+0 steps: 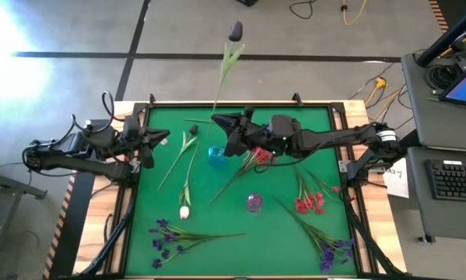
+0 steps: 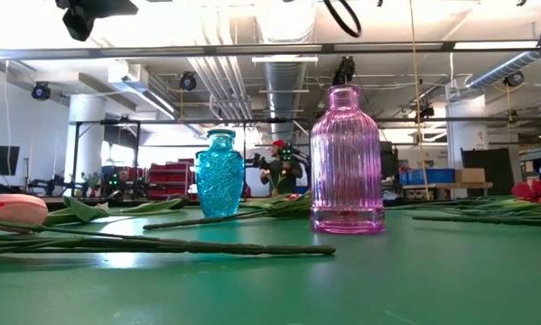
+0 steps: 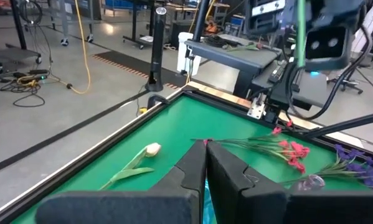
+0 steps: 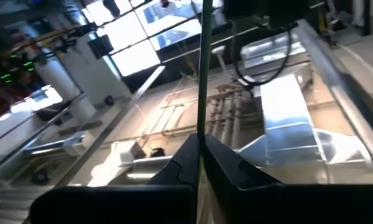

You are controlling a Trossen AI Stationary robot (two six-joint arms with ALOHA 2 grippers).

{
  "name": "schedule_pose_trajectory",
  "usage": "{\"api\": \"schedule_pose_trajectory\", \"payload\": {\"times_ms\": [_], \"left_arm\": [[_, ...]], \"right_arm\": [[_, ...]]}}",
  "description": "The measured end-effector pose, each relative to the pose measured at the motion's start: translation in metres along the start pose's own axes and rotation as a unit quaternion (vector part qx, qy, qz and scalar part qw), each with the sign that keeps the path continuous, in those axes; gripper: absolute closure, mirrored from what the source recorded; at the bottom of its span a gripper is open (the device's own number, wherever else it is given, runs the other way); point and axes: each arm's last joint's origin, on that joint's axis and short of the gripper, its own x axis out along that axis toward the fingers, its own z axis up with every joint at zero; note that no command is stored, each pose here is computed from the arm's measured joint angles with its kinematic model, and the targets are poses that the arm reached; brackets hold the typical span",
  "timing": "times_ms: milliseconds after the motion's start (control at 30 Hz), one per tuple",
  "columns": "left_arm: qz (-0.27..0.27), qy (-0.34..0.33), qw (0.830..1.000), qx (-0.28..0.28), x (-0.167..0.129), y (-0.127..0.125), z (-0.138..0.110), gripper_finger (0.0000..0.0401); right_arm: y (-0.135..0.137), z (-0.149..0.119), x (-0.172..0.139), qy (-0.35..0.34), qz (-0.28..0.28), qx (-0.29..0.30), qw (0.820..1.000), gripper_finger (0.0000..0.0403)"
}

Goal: Sort flowers into vase by color
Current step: Put the right black tulip into the blue vase

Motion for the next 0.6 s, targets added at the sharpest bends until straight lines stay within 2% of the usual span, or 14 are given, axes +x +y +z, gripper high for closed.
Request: {"api": "schedule_pose_trajectory", "payload": {"times_ms": [133, 333, 533, 600], "left_arm": [[0.0, 0.0, 1.0, 0.001, 0.0, 0.0, 0.0, 0.0401], [0.0, 0.0, 1.0, 0.001, 0.0, 0.0, 0.0, 0.0401], [0.002, 0.006, 1.0, -0.003, 0.003, -0.001, -0.001, 0.0401], [0.003, 0.009, 1.0, -0.002, 0.004, -0.002, -0.001, 0.0401]], "right_arm": [[-0.003, -0.001, 0.004, -0.002, -0.014, -0.002, 1.0, 0.0394], [-0.001, 0.016, 0.012, -0.022, -0.003, -0.01, 1.0, 0.0394], [0.004, 0.025, 0.014, -0.022, 0.069, -0.055, 0.996, 0.0394], [0.005, 0.022, 0.015, -0.016, 0.076, -0.059, 0.995, 0.0394]]}}
